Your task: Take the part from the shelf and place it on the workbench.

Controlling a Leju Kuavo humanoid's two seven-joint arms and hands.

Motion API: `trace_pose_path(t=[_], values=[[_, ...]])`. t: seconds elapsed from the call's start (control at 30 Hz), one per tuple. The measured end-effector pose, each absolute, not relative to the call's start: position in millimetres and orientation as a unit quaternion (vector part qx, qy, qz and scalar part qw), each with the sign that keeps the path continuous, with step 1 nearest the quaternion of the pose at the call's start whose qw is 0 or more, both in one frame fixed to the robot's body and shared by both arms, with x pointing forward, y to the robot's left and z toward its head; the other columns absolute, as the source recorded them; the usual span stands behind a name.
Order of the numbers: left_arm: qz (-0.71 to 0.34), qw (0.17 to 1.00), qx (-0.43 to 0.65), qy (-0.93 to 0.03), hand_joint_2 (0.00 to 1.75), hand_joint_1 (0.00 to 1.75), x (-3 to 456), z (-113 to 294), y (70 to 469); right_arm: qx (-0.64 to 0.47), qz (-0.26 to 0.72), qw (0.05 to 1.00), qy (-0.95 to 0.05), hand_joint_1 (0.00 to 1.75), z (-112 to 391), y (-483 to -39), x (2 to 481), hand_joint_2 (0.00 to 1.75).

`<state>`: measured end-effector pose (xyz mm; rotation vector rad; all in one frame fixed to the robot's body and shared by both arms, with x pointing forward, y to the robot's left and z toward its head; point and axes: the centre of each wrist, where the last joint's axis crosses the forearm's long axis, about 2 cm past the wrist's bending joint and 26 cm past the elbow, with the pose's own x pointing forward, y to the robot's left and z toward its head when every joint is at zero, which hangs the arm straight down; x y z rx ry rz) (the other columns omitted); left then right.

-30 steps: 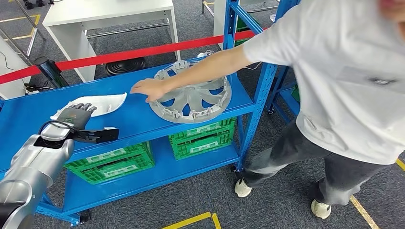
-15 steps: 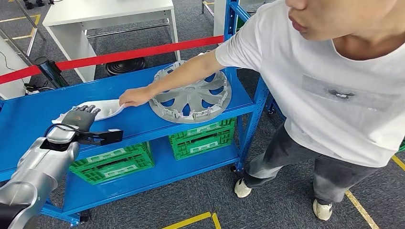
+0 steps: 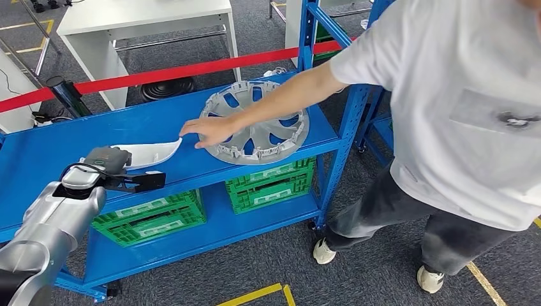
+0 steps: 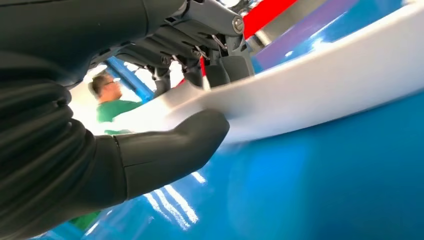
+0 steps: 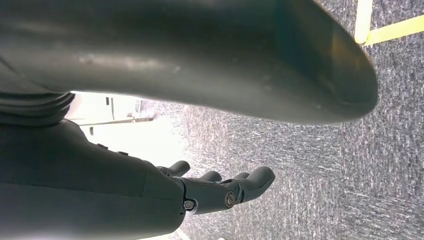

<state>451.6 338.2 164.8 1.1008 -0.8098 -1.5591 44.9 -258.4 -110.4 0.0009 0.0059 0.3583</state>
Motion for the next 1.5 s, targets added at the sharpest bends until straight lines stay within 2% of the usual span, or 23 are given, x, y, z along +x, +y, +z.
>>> trace_pose_path(t=[1.5], values=[[-0.636, 0.526, 0.437, -0.357, 1.75, 1.75, 453.3, 168.5, 342.0, 0.004, 0.181, 0.984, 0.004, 0.00, -110.5, -258.1, 44.7, 0.00]])
